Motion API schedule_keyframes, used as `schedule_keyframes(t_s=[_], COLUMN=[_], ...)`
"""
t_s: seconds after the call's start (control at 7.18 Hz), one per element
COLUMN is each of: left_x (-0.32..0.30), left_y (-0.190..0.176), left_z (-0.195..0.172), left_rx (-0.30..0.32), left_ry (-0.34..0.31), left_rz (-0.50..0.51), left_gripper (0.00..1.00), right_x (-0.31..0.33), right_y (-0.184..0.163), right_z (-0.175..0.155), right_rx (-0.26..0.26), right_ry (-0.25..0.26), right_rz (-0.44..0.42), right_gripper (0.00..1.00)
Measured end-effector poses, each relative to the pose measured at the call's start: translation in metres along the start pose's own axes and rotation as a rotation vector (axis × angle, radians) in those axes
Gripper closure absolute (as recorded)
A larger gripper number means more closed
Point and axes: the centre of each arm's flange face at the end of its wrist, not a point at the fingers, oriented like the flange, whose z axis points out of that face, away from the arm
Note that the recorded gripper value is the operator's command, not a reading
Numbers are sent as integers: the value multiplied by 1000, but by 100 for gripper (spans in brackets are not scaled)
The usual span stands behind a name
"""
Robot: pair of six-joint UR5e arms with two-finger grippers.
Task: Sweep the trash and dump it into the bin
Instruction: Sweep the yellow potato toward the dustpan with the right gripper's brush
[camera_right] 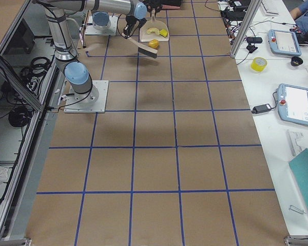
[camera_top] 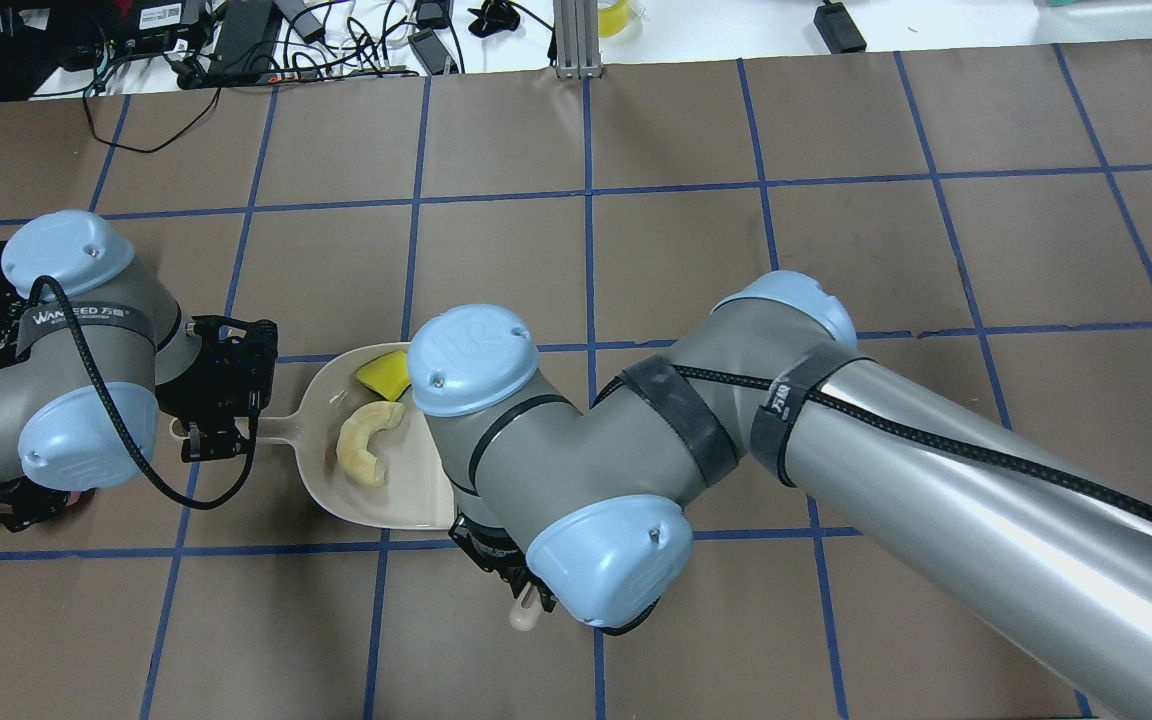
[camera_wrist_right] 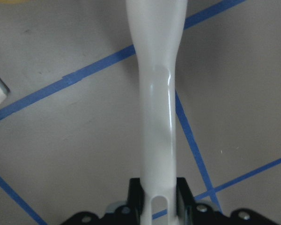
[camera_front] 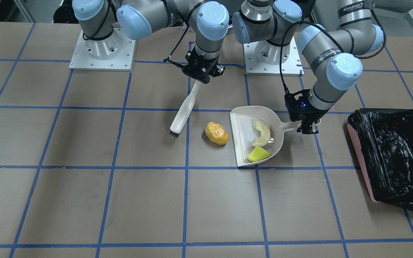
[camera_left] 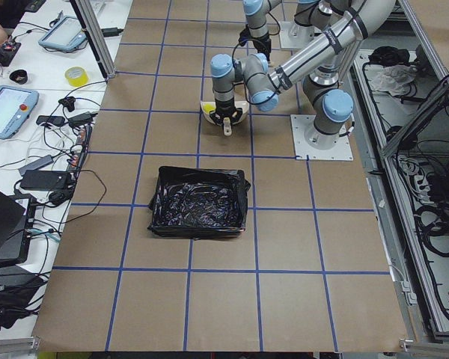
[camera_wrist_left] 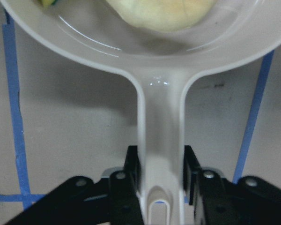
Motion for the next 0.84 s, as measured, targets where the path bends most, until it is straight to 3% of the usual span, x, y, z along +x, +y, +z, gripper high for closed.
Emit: schedule_keyframes(t_s=[0.28,0.84], left_x=[0,0], left_y=[0,0], left_z=[0,1], left_rx=[1,2], left_ry=[1,2], left_rz=[-4,-11], left_gripper=[100,100], right_x=[-14,-42], right_y=[-3,-9], right_z=[9,2], right_rx=[23,52], right_ry=[-25,-49], right_rz=[-127,-509], right_gripper=[100,100])
